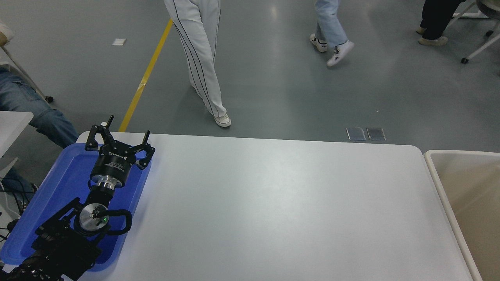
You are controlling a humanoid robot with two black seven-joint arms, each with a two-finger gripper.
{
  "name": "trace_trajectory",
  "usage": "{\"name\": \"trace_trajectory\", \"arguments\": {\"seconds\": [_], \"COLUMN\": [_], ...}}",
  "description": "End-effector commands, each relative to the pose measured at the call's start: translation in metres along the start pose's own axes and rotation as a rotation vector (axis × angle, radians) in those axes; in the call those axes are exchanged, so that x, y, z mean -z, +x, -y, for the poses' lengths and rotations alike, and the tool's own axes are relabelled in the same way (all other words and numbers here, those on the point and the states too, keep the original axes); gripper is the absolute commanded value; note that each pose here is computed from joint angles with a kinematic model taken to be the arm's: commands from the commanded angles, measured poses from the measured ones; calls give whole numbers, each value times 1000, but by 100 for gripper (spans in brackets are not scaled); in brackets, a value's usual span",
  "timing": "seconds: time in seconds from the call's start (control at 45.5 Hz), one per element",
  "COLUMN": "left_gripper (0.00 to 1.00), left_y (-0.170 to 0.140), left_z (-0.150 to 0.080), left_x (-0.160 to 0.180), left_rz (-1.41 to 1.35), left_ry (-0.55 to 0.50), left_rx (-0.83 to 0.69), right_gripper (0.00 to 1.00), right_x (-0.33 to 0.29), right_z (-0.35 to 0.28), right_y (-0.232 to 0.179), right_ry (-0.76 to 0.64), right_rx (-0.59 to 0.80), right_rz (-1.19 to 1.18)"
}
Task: Pick up paper ball place in dustbin
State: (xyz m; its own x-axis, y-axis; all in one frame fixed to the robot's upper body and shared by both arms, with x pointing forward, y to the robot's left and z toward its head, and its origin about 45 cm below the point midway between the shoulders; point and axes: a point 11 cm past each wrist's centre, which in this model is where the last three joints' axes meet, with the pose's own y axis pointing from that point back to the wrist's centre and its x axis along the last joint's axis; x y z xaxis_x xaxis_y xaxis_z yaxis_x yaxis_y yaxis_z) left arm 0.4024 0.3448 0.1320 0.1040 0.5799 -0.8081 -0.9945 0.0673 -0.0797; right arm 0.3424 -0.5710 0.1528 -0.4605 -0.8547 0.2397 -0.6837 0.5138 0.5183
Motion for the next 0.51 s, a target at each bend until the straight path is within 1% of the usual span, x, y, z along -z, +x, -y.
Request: {"name": "trace_trajectory", "arguments": {"seconds": [0.0, 0.132, 0.198, 0.308, 0.484], "left_gripper": [100, 100, 100, 100, 100], "left_y": [0, 0, 0, 0, 0], "left_z": [0, 0, 0, 0, 0], "left_x": [0, 0, 0, 0, 0], "left_rz": [1, 1, 0, -1, -1], "left_ry": [1, 1, 1, 0, 0], "left_rx": [0, 1, 1, 1, 1], "right_gripper": [100, 100, 100, 100, 100], "right_x": [25, 21, 16, 0, -10], "right_z": [-7, -13, -17, -23, -37], "right_y": [-36, -58, -70, -92, -145], "right_ry": [150, 275, 313, 318, 309], "right_rx": [154, 282, 349, 429, 512], "right_rz": [255, 294, 327, 400, 459]}}
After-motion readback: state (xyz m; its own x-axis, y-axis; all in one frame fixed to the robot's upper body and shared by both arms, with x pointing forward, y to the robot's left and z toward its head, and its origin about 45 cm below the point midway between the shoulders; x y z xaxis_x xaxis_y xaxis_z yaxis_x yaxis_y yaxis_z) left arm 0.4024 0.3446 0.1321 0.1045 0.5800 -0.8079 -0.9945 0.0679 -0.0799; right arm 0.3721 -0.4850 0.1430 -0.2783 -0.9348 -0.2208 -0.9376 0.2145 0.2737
